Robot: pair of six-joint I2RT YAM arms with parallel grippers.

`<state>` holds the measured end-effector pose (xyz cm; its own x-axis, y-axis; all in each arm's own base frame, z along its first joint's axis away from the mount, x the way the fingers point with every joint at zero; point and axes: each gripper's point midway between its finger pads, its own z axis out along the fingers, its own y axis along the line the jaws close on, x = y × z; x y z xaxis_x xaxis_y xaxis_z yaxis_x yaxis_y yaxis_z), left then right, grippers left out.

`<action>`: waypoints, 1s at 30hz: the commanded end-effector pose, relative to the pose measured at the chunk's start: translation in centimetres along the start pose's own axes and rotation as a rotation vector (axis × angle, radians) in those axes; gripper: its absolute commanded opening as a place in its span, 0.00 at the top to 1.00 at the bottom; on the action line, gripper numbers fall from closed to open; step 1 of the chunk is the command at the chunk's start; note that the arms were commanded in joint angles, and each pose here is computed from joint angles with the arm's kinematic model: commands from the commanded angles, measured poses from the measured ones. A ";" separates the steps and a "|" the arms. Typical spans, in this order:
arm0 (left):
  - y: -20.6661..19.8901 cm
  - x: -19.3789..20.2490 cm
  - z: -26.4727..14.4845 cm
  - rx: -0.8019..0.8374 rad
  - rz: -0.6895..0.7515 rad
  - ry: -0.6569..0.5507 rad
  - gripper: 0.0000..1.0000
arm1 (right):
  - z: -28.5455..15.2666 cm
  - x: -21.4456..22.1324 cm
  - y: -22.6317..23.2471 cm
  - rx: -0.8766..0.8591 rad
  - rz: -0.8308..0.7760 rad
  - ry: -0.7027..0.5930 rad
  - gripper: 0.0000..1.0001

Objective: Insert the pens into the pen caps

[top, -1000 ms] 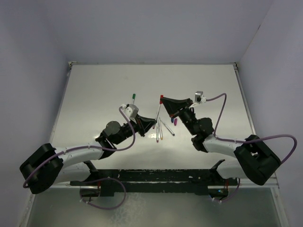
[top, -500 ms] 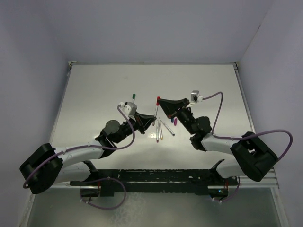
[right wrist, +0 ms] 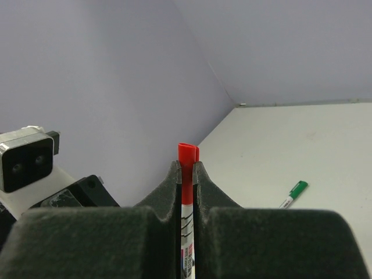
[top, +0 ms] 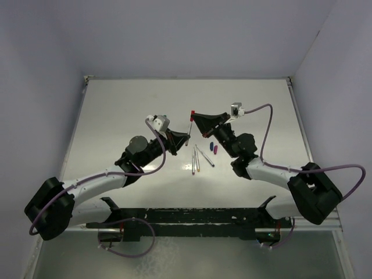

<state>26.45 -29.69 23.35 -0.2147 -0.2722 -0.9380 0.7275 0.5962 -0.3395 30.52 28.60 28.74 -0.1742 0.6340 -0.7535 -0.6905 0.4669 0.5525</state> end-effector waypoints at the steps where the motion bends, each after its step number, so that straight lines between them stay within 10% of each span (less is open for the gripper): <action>1: -2.1 -10.7 0.7 0.079 0.074 -0.297 1.00 | -1.6 6.5 -2.5 0.121 -0.068 0.282 1.00; 15: -1.0 -13.3 0.8 0.016 0.165 -0.332 1.00 | -1.9 10.7 -4.3 0.251 -0.122 0.452 1.00; 30: 4.0 -7.1 1.7 -0.171 0.193 -0.101 1.00 | 1.9 4.8 -2.7 0.267 -0.217 0.292 0.92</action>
<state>29.69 -26.66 20.82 -0.2247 -0.1008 -0.9692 0.6284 0.7452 -0.2232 33.76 31.48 26.22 -0.2281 0.4505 -0.8632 -0.5439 0.6764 0.4967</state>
